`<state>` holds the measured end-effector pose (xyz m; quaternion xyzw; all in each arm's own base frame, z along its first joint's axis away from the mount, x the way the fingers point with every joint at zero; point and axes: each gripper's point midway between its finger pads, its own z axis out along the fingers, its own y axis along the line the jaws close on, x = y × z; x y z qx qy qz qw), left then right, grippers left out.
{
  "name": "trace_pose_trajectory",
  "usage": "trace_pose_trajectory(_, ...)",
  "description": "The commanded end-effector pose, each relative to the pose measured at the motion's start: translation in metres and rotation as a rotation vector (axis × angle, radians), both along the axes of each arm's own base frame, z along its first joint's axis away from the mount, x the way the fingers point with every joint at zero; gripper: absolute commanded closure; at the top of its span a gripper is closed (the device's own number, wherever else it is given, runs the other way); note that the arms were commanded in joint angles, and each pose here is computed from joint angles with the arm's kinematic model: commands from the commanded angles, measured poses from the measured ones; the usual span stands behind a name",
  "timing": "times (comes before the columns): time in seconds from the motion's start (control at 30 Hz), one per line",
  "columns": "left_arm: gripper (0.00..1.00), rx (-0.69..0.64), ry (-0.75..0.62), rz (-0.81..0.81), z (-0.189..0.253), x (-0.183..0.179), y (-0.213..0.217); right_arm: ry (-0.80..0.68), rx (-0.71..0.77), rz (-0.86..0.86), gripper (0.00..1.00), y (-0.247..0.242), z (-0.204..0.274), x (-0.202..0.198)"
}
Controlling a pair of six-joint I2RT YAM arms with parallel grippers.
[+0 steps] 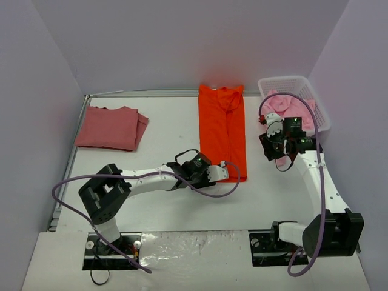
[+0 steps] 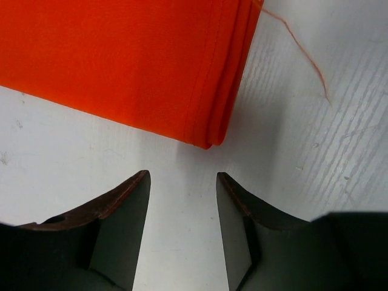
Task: Fold and stack the t-shirts
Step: Grab the bottom of the folded rectangular tshirt with both arms
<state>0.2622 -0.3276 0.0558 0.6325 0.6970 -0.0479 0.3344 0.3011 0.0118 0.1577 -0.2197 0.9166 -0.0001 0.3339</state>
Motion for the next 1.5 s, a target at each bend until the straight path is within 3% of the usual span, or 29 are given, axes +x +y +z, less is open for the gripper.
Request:
trace_pose_trajectory(0.0, 0.53, -0.117, -0.009, 0.050, 0.024, 0.004, -0.015, 0.052, 0.053, 0.011, 0.63, 0.008, -0.015, 0.001)
trace_pose_trajectory(0.2, 0.53, -0.222, 0.183, 0.203, 0.033, 0.019, 0.002, 0.173, 0.157, 0.061, 0.59, 0.028, -0.036, 0.004)
trace_pose_trajectory(0.4, 0.52, -0.382, 0.568, 0.297, 0.054, 0.013, 0.018, 0.441, 0.293, 0.130, 0.56, 0.053, -0.074, -0.012)
trace_pose_trajectory(0.63, 0.50, -0.602, 0.887, 0.288, 0.066, 0.000, 0.003, 0.586, 0.376, 0.109, 0.57, 0.057, -0.097, -0.024)
trace_pose_trajectory(0.77, 0.47, -0.725, 0.949, 0.274, 0.069, -0.002, -0.011, 0.628, 0.393, 0.115, 0.56, 0.056, -0.097, -0.026)
trace_pose_trajectory(1.03, 0.41, -0.757, 1.100, 0.358, 0.024, -0.005, -0.018, 0.684, 0.459, 0.094, 0.55, 0.064, -0.106, -0.025)
trace_pose_trajectory(1.47, 0.45, -0.785, 1.181, 0.444, -0.003, 0.011, -0.020, 0.772, 0.508, 0.086, 0.60, 0.071, -0.133, -0.035)
